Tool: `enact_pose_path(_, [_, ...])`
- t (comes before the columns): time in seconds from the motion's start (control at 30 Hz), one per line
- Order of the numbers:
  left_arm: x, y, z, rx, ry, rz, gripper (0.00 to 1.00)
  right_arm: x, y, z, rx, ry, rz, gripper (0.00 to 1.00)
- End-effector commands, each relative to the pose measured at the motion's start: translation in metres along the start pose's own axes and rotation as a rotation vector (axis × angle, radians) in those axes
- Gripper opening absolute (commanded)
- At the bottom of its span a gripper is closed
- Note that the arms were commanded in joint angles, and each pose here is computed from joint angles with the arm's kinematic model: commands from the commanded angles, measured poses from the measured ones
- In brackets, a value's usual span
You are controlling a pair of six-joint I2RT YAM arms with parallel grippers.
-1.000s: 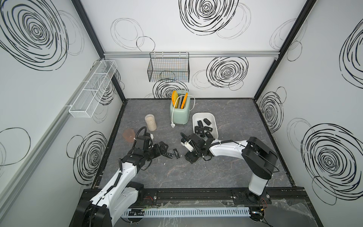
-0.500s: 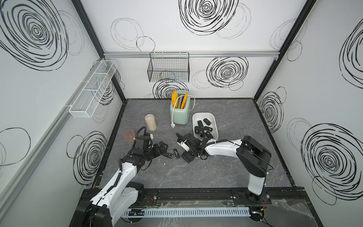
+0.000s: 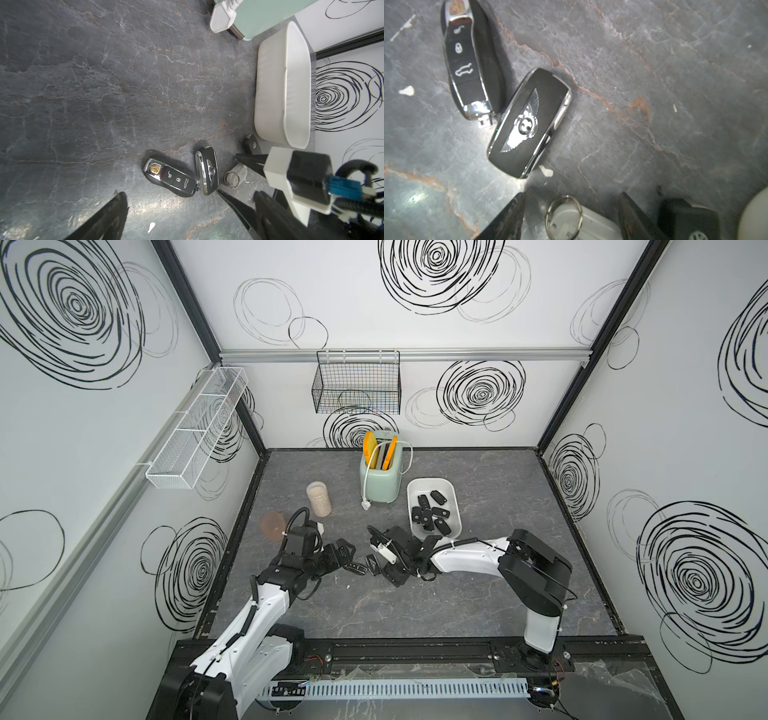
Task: Place the car key into the storage box
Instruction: Pick up the car key from the center of the board.
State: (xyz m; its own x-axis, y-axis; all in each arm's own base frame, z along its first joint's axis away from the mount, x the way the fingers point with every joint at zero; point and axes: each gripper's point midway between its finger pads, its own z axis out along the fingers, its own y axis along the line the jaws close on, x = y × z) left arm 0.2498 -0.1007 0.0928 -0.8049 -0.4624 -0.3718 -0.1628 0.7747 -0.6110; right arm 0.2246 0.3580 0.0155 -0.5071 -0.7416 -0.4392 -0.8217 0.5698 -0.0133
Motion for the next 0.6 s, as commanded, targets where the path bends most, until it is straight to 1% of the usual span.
enact_pose_path(0.0, [-0.007, -0.004, -0.003, 0.021, -0.03, 0.005, 0.98, 0.065, -0.002, 0.002, 0.018, 0.21, -0.06, 0.68])
enact_pose_path(0.27, [-0.007, -0.005, -0.005, 0.025, -0.034, 0.006, 0.98, 0.081, -0.003, -0.007, 0.011, 0.255, -0.068, 0.68])
enact_pose_path(0.33, [-0.007, -0.005, -0.005, 0.027, -0.035, 0.005, 0.98, 0.08, -0.002, -0.007, 0.009, 0.249, -0.064, 0.65])
enact_pose_path(0.57, [-0.008, -0.006, -0.007, 0.03, -0.038, 0.004, 0.98, 0.076, -0.004, -0.001, 0.035, 0.244, -0.067, 0.49])
